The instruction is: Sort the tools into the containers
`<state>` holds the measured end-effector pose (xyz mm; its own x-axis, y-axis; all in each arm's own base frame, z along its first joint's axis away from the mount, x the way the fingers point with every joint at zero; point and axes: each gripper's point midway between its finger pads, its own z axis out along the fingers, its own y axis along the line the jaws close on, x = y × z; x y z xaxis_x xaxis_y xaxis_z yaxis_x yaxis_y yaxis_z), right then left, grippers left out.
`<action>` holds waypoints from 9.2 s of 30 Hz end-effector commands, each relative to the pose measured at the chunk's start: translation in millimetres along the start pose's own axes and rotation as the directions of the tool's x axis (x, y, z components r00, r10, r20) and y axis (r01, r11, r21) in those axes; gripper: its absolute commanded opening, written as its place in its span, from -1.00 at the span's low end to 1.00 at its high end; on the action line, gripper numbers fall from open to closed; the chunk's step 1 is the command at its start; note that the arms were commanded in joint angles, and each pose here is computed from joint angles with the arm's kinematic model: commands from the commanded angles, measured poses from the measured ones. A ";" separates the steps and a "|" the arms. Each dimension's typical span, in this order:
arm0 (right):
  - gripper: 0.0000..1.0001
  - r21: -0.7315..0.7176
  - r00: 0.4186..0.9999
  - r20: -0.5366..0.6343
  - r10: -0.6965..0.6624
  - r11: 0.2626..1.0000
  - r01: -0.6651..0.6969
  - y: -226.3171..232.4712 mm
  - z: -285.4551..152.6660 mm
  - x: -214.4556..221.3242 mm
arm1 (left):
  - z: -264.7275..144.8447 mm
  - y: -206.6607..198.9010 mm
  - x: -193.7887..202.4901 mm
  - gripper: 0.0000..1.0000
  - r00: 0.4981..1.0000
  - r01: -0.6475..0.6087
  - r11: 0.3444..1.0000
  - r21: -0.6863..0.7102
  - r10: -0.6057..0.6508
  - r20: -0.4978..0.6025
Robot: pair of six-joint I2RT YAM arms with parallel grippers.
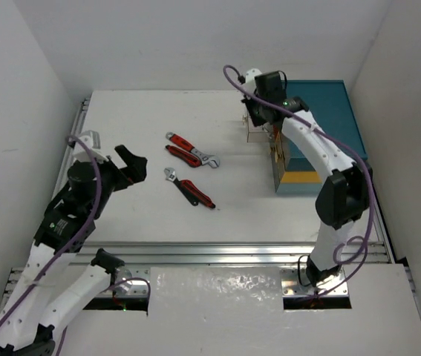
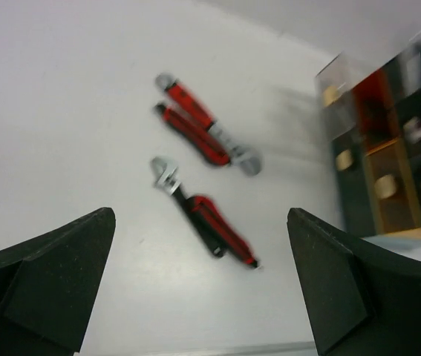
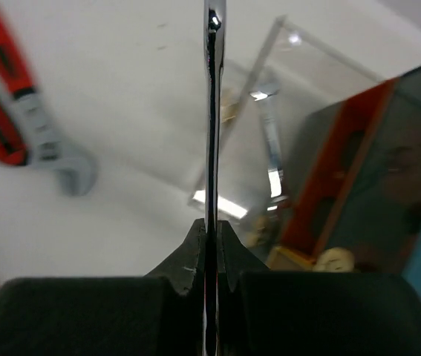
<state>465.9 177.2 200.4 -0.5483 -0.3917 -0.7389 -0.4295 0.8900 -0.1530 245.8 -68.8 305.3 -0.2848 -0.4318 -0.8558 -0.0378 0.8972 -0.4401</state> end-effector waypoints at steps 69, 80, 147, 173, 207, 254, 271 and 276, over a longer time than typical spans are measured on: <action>-0.95 0.605 0.986 -0.157 0.056 0.795 0.051 -92.7 56.3 21.4 | 2.5 26.8 39.0 1.00 0.994 -0.094 0.995 -0.030 0.093 -0.049; 0.60 0.211 0.964 0.162 0.211 0.947 -0.243 -8.0 -131.0 -1.2 | 54.7 -92.5 116.8 1.00 0.884 0.405 0.814 0.416 -0.231 -0.407; 0.98 -0.320 0.903 0.237 0.358 0.907 -0.275 68.5 -278.6 90.3 | 231.6 -236.3 202.0 -0.83 0.724 0.639 0.627 0.445 -0.296 -0.622; 0.98 -0.476 0.967 -0.025 0.253 0.848 -0.234 125.1 -202.7 91.5 | 193.5 -71.5 83.8 1.00 0.926 0.335 0.939 -0.082 -0.344 -0.154; -0.54 -0.458 0.890 -0.334 -0.309 0.879 0.134 243.2 79.5 145.5 | -39.5 29.2 7.0 0.99 0.991 -0.039 0.999 0.006 0.038 0.128; -0.06 0.049 0.931 0.104 -0.350 0.937 0.347 -27.4 -29.4 40.4 | -49.1 27.5 2.2 1.00 0.985 -0.032 0.999 0.044 0.023 0.171; 0.75 -0.152 0.975 0.215 0.060 0.988 -0.027 53.5 -100.8 -16.4 | -4.9 53.2 24.5 1.00 0.999 0.044 0.965 -0.260 -0.043 0.008; 0.98 0.018 0.960 0.130 0.247 0.968 -0.251 43.1 -115.6 23.4 | 65.2 35.9 56.3 1.00 0.985 0.077 0.936 -0.344 -0.124 -0.117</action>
<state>366.0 204.4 242.6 -0.4695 -0.3120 -0.8260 -0.4775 0.8766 -0.0597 266.4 -54.6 240.9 -0.3858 -0.4489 -0.8060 -0.3074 0.8863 -0.3465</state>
